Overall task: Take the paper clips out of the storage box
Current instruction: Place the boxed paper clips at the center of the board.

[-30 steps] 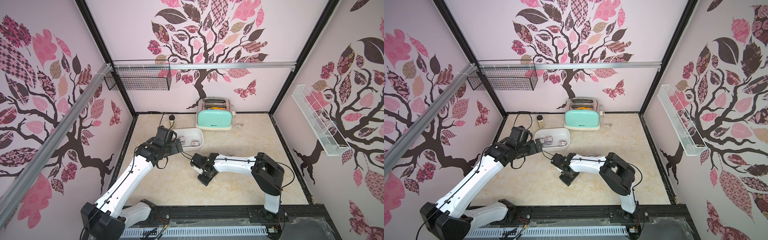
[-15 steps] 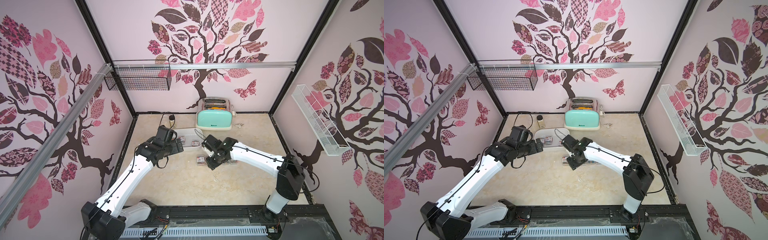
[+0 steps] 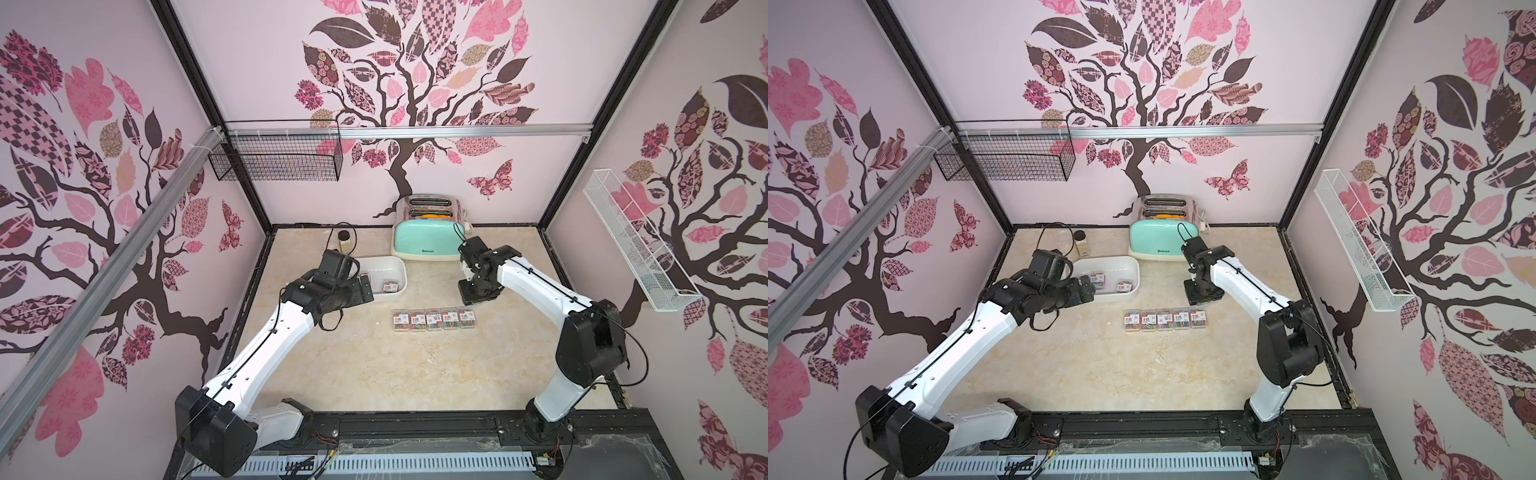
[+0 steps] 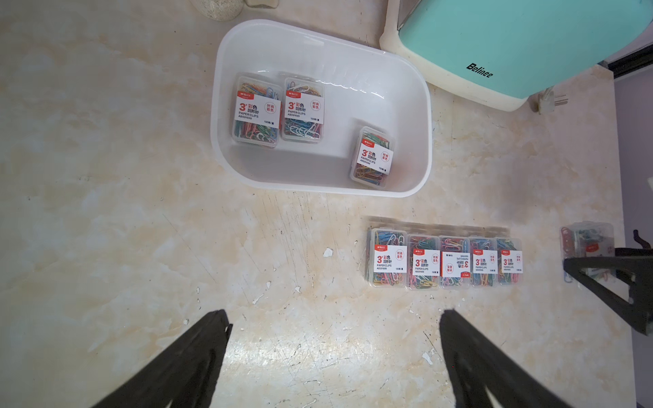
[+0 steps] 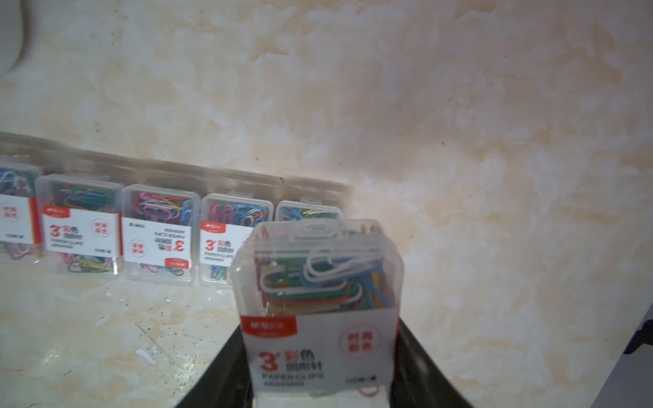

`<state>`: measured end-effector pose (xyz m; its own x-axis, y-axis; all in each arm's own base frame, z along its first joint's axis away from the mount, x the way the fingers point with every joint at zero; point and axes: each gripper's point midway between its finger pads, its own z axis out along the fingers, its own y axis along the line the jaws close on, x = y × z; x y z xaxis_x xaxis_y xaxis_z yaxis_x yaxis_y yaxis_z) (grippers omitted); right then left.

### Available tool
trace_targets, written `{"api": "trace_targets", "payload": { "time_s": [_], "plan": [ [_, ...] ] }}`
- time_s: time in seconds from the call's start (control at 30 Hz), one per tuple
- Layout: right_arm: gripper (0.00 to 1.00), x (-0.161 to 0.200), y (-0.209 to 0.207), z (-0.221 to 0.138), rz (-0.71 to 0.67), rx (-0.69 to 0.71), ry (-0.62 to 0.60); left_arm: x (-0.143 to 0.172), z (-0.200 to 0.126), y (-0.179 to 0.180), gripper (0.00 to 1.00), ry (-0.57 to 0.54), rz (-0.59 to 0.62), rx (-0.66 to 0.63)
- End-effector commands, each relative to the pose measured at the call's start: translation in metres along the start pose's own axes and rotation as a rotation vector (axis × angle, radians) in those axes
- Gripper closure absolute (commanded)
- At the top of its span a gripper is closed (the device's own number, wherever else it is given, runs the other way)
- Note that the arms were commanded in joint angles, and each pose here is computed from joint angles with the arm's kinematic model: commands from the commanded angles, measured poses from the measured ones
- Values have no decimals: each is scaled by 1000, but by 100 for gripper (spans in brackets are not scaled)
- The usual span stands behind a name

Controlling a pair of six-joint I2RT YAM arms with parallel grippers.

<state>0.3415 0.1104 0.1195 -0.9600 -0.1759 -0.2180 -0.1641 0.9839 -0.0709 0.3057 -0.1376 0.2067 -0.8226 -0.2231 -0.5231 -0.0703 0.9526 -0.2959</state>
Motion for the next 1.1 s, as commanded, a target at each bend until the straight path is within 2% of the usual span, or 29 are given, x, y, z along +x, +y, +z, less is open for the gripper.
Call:
{"api": "trace_targets", "payload": {
  "time_s": [0.0,0.13,0.37,0.6,1.07],
  "plan": [
    [70,1,-21,16,18,59,31,-4,4,-14,2,-3,26,42],
    [70,5,-36,29,58,110,78,-4,9,-18,2,8,37,45],
    [70,22,-40,56,135,118,146,-5,13,-21,2,13,43,54],
    [70,29,-39,68,165,108,162,-3,15,-21,2,19,51,54],
    [62,40,-43,81,181,110,181,-5,21,-26,2,36,60,61]
  ]
}}
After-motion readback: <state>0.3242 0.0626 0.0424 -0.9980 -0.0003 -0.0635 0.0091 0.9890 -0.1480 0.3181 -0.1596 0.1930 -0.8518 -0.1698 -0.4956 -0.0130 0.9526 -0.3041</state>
